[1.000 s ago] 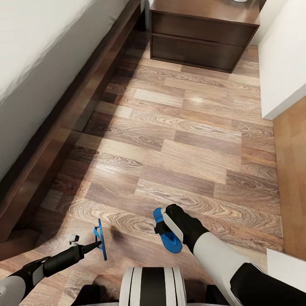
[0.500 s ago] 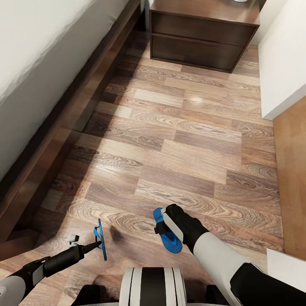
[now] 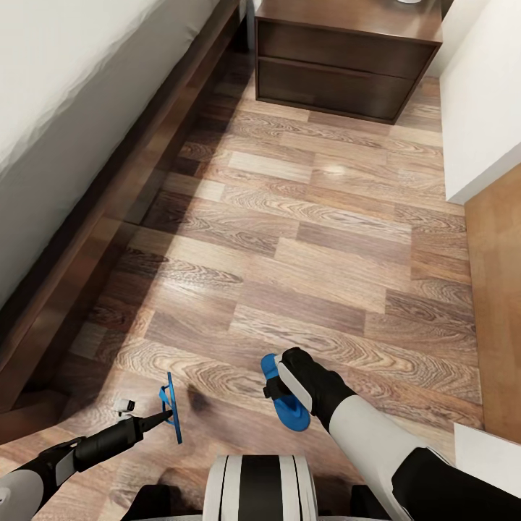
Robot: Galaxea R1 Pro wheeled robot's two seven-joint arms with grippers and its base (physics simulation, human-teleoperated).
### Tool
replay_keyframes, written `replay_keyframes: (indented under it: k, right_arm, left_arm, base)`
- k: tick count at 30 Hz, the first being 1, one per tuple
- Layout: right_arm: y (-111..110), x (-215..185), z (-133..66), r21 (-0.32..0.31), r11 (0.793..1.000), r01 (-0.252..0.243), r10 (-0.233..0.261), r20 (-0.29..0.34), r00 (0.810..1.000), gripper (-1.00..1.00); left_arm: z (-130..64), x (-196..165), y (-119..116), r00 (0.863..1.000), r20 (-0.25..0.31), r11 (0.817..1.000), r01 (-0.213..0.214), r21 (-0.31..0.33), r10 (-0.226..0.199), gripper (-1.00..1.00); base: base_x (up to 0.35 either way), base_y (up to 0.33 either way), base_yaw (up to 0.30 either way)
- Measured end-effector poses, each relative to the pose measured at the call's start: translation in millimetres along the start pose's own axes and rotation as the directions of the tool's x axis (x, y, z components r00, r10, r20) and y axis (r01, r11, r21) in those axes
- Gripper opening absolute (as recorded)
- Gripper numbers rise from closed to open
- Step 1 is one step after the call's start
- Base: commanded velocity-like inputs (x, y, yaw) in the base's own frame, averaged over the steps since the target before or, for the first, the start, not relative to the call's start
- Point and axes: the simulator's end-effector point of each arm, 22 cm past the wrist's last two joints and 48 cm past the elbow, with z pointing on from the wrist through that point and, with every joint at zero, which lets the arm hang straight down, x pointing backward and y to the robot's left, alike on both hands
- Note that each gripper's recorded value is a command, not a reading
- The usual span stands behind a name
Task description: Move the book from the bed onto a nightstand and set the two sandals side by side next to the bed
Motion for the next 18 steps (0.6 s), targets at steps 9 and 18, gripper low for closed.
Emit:
replay_keyframes:
  k: [9,18]
  right_arm:
    - [-4.3,0.0,0.0,0.020,1.000,-0.001,0.001,0.000,1.000,1.00]
    - [-10.5,-0.2,-0.3,0.047,0.999,-0.004,0.004,0.001,1.000,1.00]
  left_arm:
    - [0.0,0.2,0.1,1.000,0.000,1.000,0.000,0.000,0.000,-1.00]
    - [-0.1,0.2,0.1,1.000,0.000,1.000,0.001,0.000,-0.001,-1.00]
  base:
    - [0.000,0.000,0.000]
    - [0.000,0.000,0.000]
